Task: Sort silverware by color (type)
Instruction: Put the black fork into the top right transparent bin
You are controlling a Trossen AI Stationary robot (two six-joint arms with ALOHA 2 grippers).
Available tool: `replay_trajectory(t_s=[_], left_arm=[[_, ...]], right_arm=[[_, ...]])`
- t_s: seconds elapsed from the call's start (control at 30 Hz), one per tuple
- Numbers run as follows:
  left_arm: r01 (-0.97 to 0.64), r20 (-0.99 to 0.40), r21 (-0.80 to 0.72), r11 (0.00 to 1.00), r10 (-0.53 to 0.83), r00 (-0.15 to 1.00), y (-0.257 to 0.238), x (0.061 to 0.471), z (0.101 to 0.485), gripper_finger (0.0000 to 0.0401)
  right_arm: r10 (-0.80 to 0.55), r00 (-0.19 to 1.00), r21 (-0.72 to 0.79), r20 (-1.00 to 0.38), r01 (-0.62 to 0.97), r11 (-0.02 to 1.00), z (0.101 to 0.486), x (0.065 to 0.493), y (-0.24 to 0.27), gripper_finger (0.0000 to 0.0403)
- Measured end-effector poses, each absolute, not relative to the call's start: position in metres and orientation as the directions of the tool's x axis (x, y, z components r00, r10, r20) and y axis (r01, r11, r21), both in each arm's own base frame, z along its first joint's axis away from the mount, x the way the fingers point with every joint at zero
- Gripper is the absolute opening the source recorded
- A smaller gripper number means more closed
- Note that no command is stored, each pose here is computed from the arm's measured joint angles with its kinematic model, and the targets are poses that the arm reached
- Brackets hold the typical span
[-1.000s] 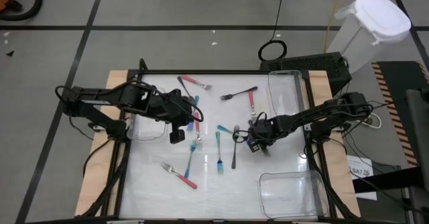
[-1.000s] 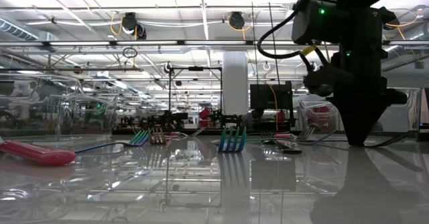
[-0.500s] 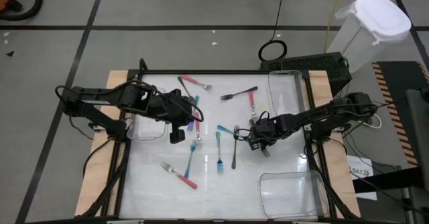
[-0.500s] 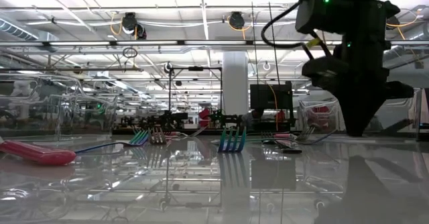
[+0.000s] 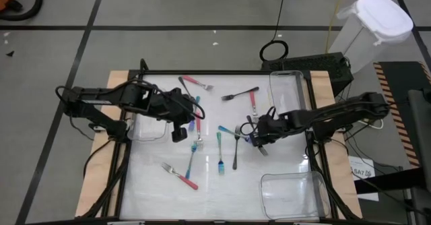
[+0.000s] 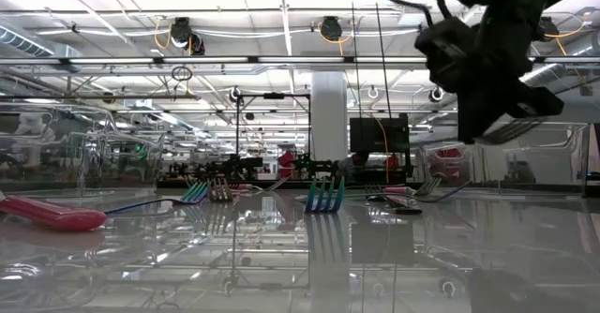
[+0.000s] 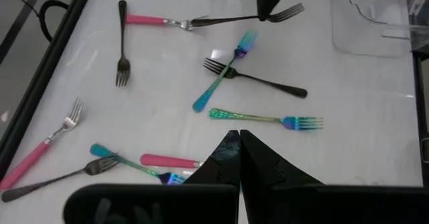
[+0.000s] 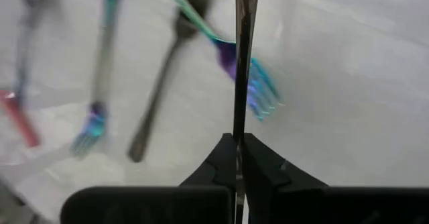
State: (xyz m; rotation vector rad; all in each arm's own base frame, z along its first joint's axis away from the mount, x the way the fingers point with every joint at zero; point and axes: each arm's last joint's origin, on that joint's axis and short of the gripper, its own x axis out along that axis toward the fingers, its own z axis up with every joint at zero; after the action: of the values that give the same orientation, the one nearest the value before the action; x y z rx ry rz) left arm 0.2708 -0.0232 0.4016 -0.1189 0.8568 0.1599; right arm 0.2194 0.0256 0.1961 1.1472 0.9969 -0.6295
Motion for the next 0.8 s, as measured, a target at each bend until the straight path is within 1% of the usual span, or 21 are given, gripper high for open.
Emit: replay_trajectory(t_s=[0.27, 0.4, 0.6, 0.8], left_arm=[[-0.306, -0.759, -0.105, 0.946, 0.122, 0.640, -0.010, 0.272, 0.402, 0.0003], [-0.341, -0.760, -0.138, 0.930, 0.122, 0.638, -0.005, 0.272, 0.402, 0.0021], [-0.426, -0.744, -0.207, 0.881, 0.141, 0.653, 0.008, 0.274, 0.403, 0.0068], [-0.459, -0.648, -0.289, 0.840, 0.181, 0.740, 0.023, 0.282, 0.413, 0.0098]], right_arm=[[0.070, 0.611, 0.595, -0.788, 0.730, 0.337, 0.211, 0.231, 0.026, 0.0003], [0.029, 0.648, 0.610, -0.761, 0.700, 0.373, 0.224, 0.237, 0.026, 0.0003], [-0.027, 0.679, 0.593, -0.734, 0.659, 0.463, 0.256, 0.246, 0.018, 0.0003], [-0.117, 0.676, 0.500, -0.727, 0.639, 0.585, 0.289, 0.248, 0.004, 0.0003]])
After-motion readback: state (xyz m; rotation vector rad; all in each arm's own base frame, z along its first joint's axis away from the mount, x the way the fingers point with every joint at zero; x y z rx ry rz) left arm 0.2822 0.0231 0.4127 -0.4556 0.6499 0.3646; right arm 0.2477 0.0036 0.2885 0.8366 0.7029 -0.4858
